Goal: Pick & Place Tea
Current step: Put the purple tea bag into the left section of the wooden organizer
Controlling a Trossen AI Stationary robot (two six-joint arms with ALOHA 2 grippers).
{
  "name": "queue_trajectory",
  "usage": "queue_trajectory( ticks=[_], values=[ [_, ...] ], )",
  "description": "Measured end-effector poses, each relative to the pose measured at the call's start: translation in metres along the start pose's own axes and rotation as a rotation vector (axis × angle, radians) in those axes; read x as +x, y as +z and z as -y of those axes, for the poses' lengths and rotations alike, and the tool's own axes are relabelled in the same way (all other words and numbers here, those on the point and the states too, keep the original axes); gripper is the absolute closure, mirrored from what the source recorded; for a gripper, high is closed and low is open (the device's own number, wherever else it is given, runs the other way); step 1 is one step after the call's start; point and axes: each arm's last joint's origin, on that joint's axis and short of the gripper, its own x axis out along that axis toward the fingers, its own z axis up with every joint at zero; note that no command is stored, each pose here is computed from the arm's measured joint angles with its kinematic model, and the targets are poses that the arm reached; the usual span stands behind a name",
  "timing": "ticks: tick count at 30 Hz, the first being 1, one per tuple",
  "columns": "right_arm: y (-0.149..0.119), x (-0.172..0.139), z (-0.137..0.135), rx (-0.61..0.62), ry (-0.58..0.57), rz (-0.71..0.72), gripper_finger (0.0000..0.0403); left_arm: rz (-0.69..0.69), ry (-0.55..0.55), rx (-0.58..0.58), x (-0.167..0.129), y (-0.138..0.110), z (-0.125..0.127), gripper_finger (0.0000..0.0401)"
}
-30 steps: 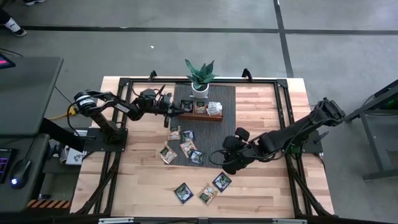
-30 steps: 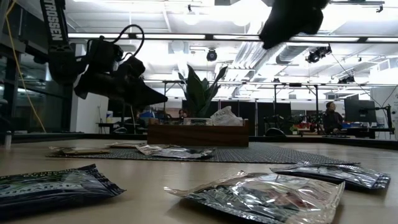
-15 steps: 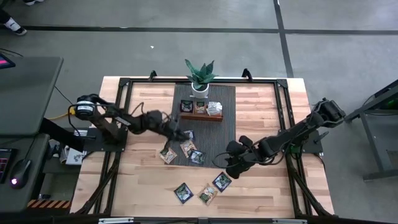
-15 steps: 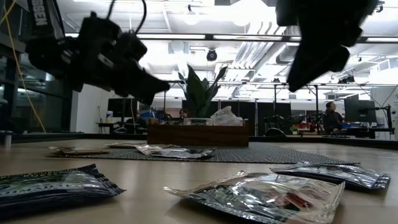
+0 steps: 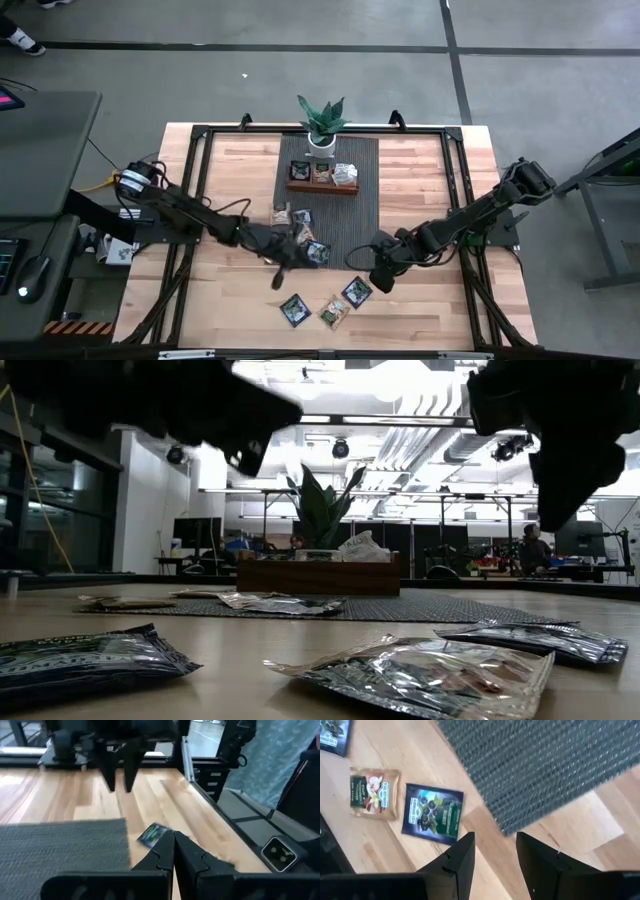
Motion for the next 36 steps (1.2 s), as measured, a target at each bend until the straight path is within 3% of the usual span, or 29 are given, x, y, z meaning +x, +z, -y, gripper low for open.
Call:
queue_trajectory(
  ticks=[6,12,15,21,26,30,33,36],
  values=[
    [0.0,0.0,0.0,0.025,0.001,0.001,0.0263,-0.072,0.01,0.038,0.02,-0.011,0.011,0.0401],
    [0.001,0.0,0.0,0.036,0.001,0.015,0.0263,-0.135,-0.009,0.024,0.061,-0.029,0.017,0.0401],
    [0.001,0.0,0.0,0.062,0.0,0.01,0.0263,-0.095,-0.002,0.022,0.082,-0.02,0.021,0.0401],
    [-0.001,0.0,0.001,0.092,-0.006,-0.012,0.0263,-0.197,0.018,0.046,0.113,-0.029,0.025,0.0401],
    [-0.001,0.0,0.001,0.084,-0.009,-0.013,0.0263,-0.192,0.015,0.076,0.124,-0.029,0.03,0.0401],
    [-0.001,0.0,0.001,0.082,-0.011,-0.007,0.0263,-0.259,0.048,0.095,0.129,-0.046,0.028,0.0401],
    [-0.001,0.0,0.001,0.08,-0.013,-0.003,0.0263,-0.205,0.02,0.086,0.131,-0.035,0.029,0.0401],
    [-0.001,0.0,0.001,0.067,-0.015,0.008,0.0263,-0.24,0.039,0.092,0.13,-0.04,0.028,0.0401]
  ],
)
